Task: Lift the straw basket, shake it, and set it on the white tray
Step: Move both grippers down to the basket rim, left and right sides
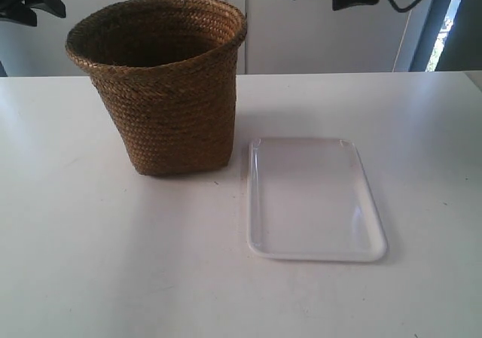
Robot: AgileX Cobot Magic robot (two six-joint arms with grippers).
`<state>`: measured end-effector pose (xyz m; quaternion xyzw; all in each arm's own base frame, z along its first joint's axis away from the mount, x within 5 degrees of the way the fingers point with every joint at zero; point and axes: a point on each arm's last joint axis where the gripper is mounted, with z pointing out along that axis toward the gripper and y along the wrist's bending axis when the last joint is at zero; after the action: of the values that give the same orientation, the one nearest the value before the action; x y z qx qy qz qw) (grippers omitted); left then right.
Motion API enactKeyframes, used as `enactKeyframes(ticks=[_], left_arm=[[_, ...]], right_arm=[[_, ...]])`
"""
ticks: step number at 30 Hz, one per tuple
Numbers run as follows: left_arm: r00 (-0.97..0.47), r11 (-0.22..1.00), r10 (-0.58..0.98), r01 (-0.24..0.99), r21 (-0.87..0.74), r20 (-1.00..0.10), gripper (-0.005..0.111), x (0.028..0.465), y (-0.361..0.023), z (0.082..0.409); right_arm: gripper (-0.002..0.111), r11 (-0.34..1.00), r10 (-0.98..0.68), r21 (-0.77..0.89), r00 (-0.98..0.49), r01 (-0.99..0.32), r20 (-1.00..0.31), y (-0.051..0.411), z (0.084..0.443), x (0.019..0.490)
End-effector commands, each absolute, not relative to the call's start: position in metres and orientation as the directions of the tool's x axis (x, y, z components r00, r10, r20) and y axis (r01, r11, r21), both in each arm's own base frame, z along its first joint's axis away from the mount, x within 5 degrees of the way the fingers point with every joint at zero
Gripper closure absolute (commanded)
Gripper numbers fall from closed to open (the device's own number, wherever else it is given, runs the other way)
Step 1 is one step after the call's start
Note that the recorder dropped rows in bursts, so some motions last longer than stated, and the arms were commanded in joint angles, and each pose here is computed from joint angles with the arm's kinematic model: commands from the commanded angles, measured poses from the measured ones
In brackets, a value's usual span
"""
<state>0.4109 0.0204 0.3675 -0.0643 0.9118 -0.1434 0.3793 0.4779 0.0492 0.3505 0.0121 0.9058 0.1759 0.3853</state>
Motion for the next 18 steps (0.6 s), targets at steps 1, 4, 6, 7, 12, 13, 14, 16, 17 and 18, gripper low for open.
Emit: enactKeyframes(ticks=[1,4,6,7,12,13,14,16,17,18], left_arm=[[-0.708,0.954,-0.183,0.041,-0.297,-0.683,0.052,0.418,0.012,0.362],[-0.698,0.958,-0.146,0.075,-0.275,-0.701,0.052,0.421,0.004,0.36],[-0.682,0.961,-0.138,0.085,-0.265,-0.718,0.052,0.422,0.002,0.361],[-0.677,0.959,-0.144,0.084,-0.27,-0.722,0.052,0.423,0.002,0.362],[-0.675,0.959,-0.149,0.081,-0.273,-0.723,0.052,0.424,0.002,0.361],[-0.677,0.958,-0.15,0.081,-0.275,-0.721,0.052,0.425,0.002,0.36],[-0.68,0.956,-0.153,0.081,-0.281,-0.717,0.052,0.426,0.001,0.358],[-0.684,0.952,-0.163,0.08,-0.296,-0.711,0.052,0.427,0.001,0.356],[-0.69,0.952,-0.162,0.079,-0.297,-0.705,0.052,0.428,0.001,0.353],[-0.694,0.951,-0.163,0.079,-0.299,-0.701,0.052,0.429,0.0,0.352]], right_arm=[[0.04,0.943,0.104,0.286,-0.67,-0.168,-0.736,0.074,0.351,0.49],[0.04,0.969,0.031,0.183,-0.657,-0.165,-0.753,0.086,0.349,0.496],[0.04,0.969,0.05,0.198,-0.661,-0.151,-0.749,0.091,0.344,0.5],[0.04,0.967,0.047,0.2,-0.659,-0.158,-0.75,0.095,0.343,0.501],[0.039,0.964,0.019,0.192,-0.669,-0.186,-0.743,0.108,0.339,0.501],[0.037,0.963,0.018,0.192,-0.669,-0.188,-0.743,0.109,0.339,0.501],[0.037,0.962,0.017,0.195,-0.671,-0.191,-0.741,0.11,0.339,0.5],[0.036,0.961,0.007,0.192,-0.68,-0.198,-0.733,0.114,0.338,0.498],[0.036,0.961,0.003,0.192,-0.683,-0.201,-0.731,0.116,0.338,0.498],[0.036,0.96,0.0,0.19,-0.683,-0.204,-0.73,0.117,0.338,0.497]])
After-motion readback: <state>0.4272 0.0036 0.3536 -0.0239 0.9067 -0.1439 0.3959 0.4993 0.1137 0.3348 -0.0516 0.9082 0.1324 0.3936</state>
